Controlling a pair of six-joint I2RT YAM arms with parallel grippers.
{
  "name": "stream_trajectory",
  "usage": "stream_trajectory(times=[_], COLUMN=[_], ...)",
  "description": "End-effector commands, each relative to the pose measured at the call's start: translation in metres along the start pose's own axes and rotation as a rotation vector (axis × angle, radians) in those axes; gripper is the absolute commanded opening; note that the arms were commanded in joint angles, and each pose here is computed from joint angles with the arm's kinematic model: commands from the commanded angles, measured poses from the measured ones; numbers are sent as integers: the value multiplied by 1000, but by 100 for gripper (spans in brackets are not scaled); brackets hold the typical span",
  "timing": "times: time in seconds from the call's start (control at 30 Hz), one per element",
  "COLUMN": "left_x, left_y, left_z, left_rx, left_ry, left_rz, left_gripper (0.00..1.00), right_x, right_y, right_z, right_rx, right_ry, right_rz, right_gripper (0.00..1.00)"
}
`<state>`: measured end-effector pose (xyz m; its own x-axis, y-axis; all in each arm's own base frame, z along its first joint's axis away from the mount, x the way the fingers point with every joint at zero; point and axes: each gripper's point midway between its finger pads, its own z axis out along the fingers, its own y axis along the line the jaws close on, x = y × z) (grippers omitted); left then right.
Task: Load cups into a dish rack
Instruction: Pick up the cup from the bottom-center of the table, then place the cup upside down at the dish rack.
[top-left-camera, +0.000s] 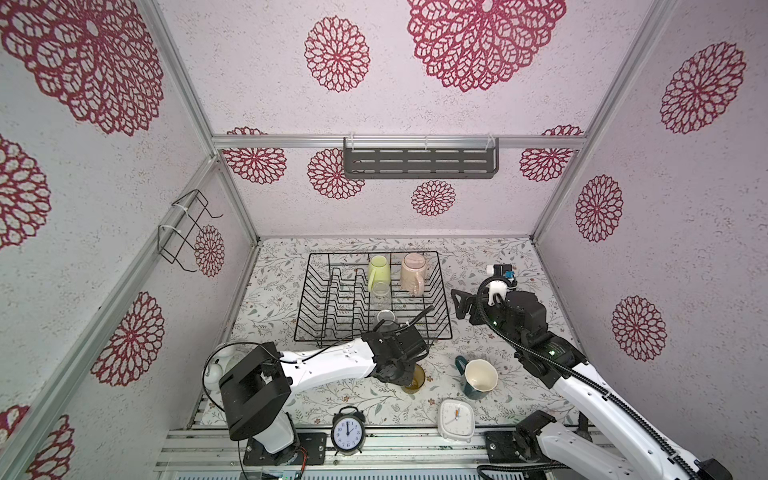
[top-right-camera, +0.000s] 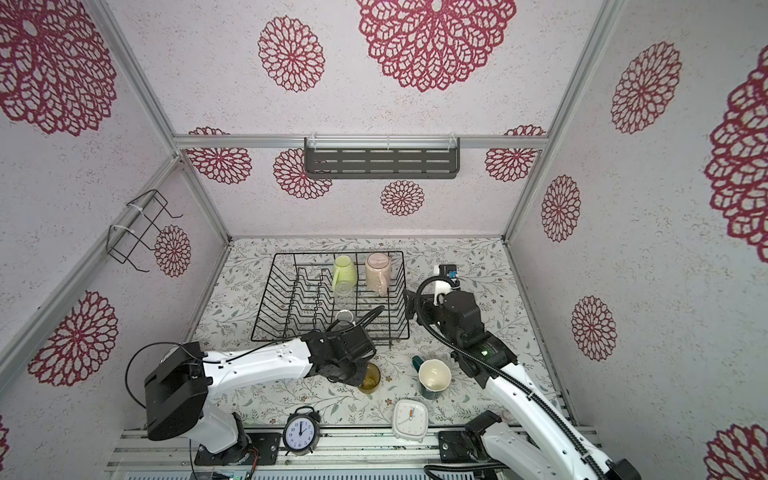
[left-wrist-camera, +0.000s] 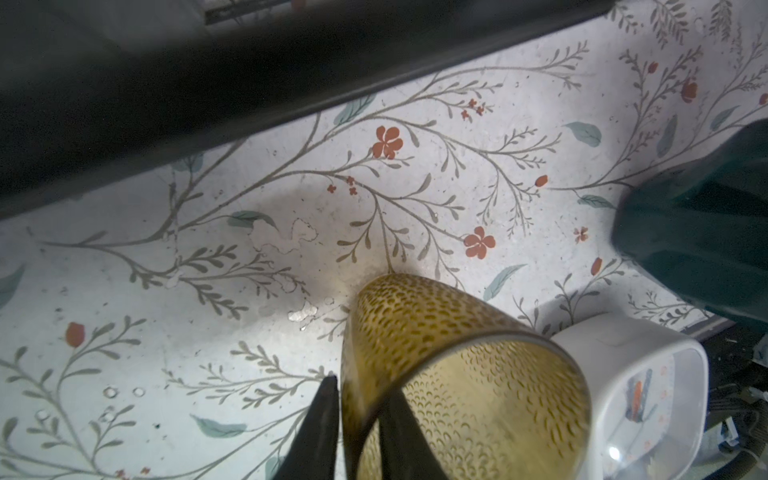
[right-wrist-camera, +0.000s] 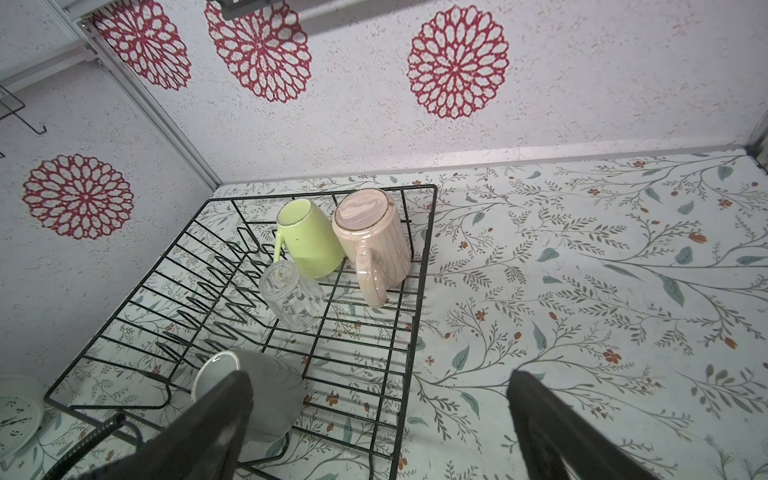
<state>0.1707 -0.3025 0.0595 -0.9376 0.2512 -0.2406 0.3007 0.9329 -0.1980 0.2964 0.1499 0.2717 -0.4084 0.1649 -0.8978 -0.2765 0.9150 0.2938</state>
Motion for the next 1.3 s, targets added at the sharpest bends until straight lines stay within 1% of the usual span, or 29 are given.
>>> stream_trajectory(times=[0.0,0.03,0.1,0.17,0.23,0.3,0.37,0.43,0.53,0.6,0.67,0.73,0.8,0.93,1.13,1.27], left_x=[1,1,0,-3,-7,-13,-21,-34,-58,-73,-84,-92,-100,-108,-124,-138], left_y=[-8,-7,-5,-1,0,0,-1,2,11,22,38,49,56,53,39,33], left_z=[-1,-2,-8,-22,-41,-61,-88,-120,-166,-190,-213,-231,-249,-269,-272,-268], left_rx=[21,19,12,9,29,68,119,171,263,327,391,487,579,656,761,840], left_ry=[9,10,-3,-31,-80,-141,-226,-359,-571,-691,-786,-840,-883,-896,-871,-854], left_rz=[-4,-4,-6,-14,-24,-29,-28,-28,-43,-62,-121,-186,-225,-209,-197,-214], left_gripper=[11,6,5,2,0,0,0,0,0,0,0,0,0,0,0,0], right_x=[-13,-13,-14,-18,-22,-25,-24,-22,-16,-15,-17,-21,-25,-28,-33,-47], right_y=[4,4,1,-7,-2,12,33,60,88,104,119,131,140,151,173,180], right_z=[-3,-2,-2,-5,-9,-11,-10,-11,-14,-19,-26,-34,-42,-43,-39,-37], right_rx=[-14,-12,2,37,-1,-92,-206,-350,-511,-605,-696,-786,-879,-981,-1091,-1179], right_ry=[-25,-20,-28,-63,-98,-91,-43,20,112,175,237,265,265,280,320,288], right_rz=[5,7,22,56,72,81,97,110,154,234,332,411,470,533,665,787], right_gripper=[99,99,99,99,99,99,99,99,99,99,99,99,99,99,98,96])
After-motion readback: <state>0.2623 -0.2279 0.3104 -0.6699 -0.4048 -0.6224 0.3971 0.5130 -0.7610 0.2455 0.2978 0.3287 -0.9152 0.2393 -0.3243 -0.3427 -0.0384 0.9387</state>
